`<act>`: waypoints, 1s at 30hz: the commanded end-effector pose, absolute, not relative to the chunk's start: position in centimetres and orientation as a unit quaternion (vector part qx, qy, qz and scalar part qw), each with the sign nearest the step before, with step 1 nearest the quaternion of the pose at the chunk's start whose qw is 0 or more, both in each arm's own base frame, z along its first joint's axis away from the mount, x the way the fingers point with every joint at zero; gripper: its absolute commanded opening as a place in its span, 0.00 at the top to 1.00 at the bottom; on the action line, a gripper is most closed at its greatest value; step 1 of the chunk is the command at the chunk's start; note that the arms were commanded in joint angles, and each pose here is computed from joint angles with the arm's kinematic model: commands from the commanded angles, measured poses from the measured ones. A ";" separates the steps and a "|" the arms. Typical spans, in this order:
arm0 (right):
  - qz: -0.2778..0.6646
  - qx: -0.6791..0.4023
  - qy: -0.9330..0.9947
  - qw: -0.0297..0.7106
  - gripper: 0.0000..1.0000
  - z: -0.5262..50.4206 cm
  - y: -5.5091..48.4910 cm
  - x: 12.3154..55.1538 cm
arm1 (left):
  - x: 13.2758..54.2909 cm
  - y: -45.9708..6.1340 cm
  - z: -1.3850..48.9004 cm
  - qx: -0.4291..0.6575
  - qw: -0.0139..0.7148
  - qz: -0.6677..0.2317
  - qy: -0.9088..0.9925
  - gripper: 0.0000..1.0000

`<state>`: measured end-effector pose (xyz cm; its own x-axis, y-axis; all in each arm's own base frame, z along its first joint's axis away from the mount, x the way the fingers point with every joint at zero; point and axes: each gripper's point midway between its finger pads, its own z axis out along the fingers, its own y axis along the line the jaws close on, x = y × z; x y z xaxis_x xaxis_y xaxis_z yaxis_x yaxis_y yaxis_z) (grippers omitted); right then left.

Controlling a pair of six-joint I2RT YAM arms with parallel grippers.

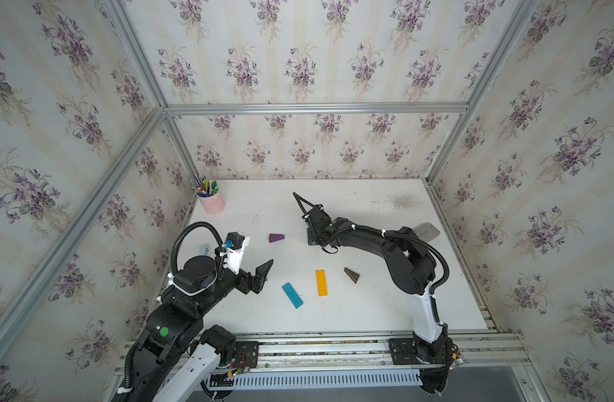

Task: Assemble a small pinwheel with building blocks
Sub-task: Assemble the building block at the center of the board.

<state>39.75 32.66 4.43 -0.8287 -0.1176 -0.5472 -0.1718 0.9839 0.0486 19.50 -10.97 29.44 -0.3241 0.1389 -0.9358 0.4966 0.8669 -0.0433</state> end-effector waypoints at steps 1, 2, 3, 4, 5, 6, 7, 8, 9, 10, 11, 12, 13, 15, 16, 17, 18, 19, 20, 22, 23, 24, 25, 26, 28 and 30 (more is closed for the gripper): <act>0.050 -0.076 0.955 0.283 0.43 4.4 32.7 40.3 | 19.6 -11.0 29.6 0.199 0.549 -0.164 0.795 0.00; 0.052 -0.077 0.955 0.283 0.43 4.4 32.8 40.5 | 19.6 -11.0 29.6 0.199 0.549 -0.164 0.795 0.00; 0.052 -0.077 0.955 0.283 0.43 4.5 32.8 40.7 | 19.6 -10.9 29.6 0.198 0.549 -0.163 0.795 0.00; 0.052 -0.078 0.955 0.283 0.42 4.5 32.9 40.7 | 19.6 -10.9 29.6 0.198 0.549 -0.163 0.795 0.00; 0.052 -0.079 0.954 0.283 0.43 4.5 33.0 40.8 | 19.6 -10.9 29.5 0.197 0.549 -0.161 0.796 0.00; 0.052 -0.081 0.955 0.282 0.42 4.4 33.1 40.9 | 19.7 -10.9 29.5 0.196 0.549 -0.161 0.797 0.00; 0.051 -0.082 0.955 0.281 0.42 4.4 33.1 40.9 | 19.7 -10.9 29.4 0.197 0.547 -0.161 0.797 0.00; 0.052 -0.082 0.955 0.281 0.42 4.3 33.2 41.0 | 19.7 -10.9 29.4 0.197 0.546 -0.161 0.798 0.00; 0.051 -0.084 0.955 0.281 0.42 4.2 33.2 41.1 | 19.8 -10.9 29.4 0.198 0.546 -0.160 0.799 0.00; 0.050 -0.085 0.955 0.279 0.42 4.1 33.2 41.2 | 19.8 -10.9 29.3 0.198 0.544 -0.160 0.799 0.00; 0.049 -0.085 0.956 0.278 0.43 4.0 33.2 41.3 | 19.8 -10.9 29.3 0.198 0.544 -0.159 0.800 0.00; 0.047 -0.087 0.956 0.276 0.42 3.9 33.3 41.4 | 19.8 -10.9 29.3 0.197 0.544 -0.160 0.799 0.00; 0.045 -0.087 0.957 0.275 0.43 3.8 33.1 41.4 | 19.7 -10.9 29.3 0.197 0.545 -0.159 0.799 0.00; 0.045 -0.087 0.957 0.273 0.43 3.7 33.1 41.6 | 19.8 -10.8 29.3 0.196 0.545 -0.158 0.800 0.00; 0.044 -0.086 0.957 0.273 0.43 3.6 33.0 41.6 | 19.8 -10.8 29.3 0.196 0.545 -0.157 0.800 0.00; 0.044 -0.087 0.957 0.273 0.43 3.5 33.0 41.7 | 19.8 -10.9 29.2 0.197 0.544 -0.158 0.800 0.00; 0.045 -0.086 0.957 0.273 0.43 3.5 33.0 41.8 | 19.8 -10.9 29.3 0.198 0.545 -0.159 0.799 0.00; 0.044 -0.086 0.957 0.273 0.42 3.5 33.0 41.8 | 19.8 -11.0 29.3 0.198 0.544 -0.159 0.800 0.00; 0.042 -0.084 0.958 0.272 0.43 3.4 32.8 41.9 | 19.8 -10.9 29.3 0.198 0.544 -0.160 0.799 0.00; 0.047 -0.084 0.958 0.270 0.43 3.3 32.9 42.0 | 19.7 -10.9 29.4 0.198 0.545 -0.159 0.799 0.00; 0.048 -0.083 0.958 0.269 0.43 3.3 32.9 42.1 | 19.7 -10.9 29.4 0.198 0.546 -0.160 0.798 0.00; 0.051 -0.083 0.958 0.270 0.43 3.3 33.0 42.2 | 19.7 -10.9 29.4 0.198 0.546 -0.160 0.798 0.00; 0.052 -0.083 0.958 0.270 0.43 3.3 33.0 42.3 | 19.7 -10.9 29.4 0.198 0.546 -0.160 0.798 0.00; 0.051 -0.082 0.958 0.271 0.43 3.3 33.0 42.4 | 19.7 -10.9 29.4 0.198 0.546 -0.160 0.798 0.00; 0.050 -0.083 0.958 0.269 0.43 3.2 33.1 42.6 | 19.6 -10.9 29.4 0.198 0.546 -0.161 0.798 0.00; 0.051 -0.084 0.958 0.269 0.43 3.3 33.2 42.8 | 19.6 -10.9 29.4 0.198 0.547 -0.161 0.798 0.00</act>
<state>43.00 33.34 3.79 -0.8277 -0.1285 -0.5463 -0.1895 0.9802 0.0566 19.62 -10.96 29.29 -0.3296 0.1421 -0.9334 0.4934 0.8688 -0.0420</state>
